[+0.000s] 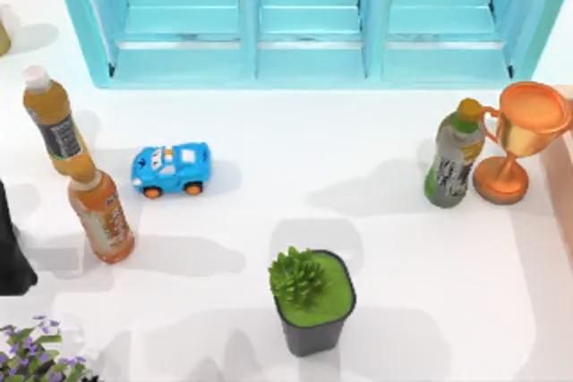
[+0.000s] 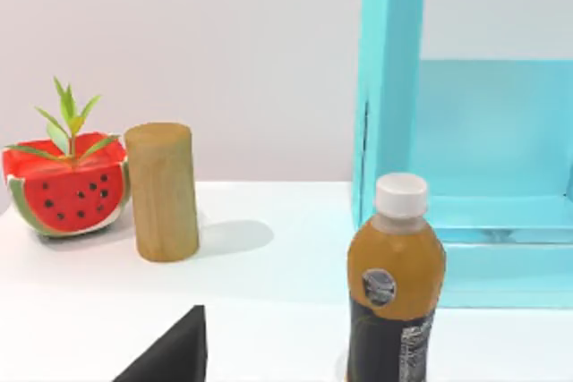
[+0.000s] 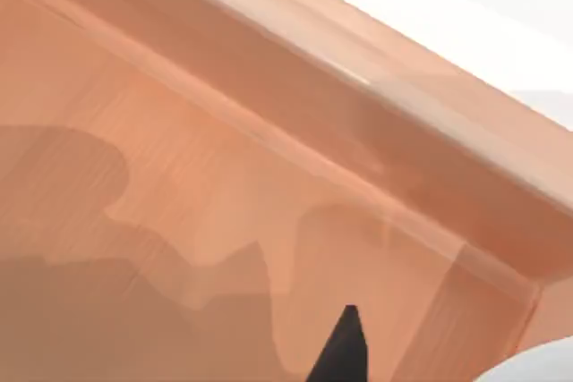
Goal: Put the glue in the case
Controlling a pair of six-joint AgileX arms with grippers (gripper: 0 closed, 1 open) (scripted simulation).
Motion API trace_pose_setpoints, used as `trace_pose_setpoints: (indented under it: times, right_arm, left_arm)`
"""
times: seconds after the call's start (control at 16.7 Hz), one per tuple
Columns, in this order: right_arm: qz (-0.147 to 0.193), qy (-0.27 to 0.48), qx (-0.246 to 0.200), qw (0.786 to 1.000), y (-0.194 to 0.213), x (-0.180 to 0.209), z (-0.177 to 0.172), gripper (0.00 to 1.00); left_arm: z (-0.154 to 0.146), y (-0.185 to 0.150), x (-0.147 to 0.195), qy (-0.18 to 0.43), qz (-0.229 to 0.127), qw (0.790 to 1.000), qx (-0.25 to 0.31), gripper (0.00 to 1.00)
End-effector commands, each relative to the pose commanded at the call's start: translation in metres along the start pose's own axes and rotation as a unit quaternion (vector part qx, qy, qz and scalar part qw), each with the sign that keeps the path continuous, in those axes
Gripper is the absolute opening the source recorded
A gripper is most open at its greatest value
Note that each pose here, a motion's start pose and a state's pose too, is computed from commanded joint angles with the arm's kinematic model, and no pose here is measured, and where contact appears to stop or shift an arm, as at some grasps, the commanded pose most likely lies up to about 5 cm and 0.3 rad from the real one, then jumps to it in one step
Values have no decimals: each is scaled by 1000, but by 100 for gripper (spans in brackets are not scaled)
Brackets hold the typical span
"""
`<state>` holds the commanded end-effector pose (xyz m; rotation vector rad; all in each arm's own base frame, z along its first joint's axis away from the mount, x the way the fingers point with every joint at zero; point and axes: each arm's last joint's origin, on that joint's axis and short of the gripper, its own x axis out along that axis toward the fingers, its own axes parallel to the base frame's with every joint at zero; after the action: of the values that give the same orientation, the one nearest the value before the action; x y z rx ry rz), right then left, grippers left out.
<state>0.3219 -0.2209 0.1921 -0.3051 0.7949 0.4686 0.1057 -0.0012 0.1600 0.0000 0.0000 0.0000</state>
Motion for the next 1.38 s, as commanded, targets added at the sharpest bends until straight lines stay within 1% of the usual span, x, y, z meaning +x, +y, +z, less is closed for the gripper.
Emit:
trace_pose_setpoints:
  times: [0.18,0.3,0.42,0.66,1.08,1.38]
  right_arm:
    - [61,-46,-33,997,24,-28,-32,0]
    - [86,-87,-46,991,40,-40,-49,0]
    - [101,-126,-52,985,55,-47,-63,0]
    - [111,-173,-47,978,73,-54,-76,0]
    - [114,-173,-48,977,74,-50,-76,0]
    - [111,-169,-53,978,78,-29,-73,0]
  left_arm:
    - [0,0,0,0,0,1000,0,100]
    - [0,0,0,0,0,1000,0,100]
    - [0,0,0,0,0,1000,0,100]
    - [0,0,0,0,0,1000,0,100]
    - [0,0,0,0,0,1000,0,100]
    - [0,0,0,0,0,1000,0,100]
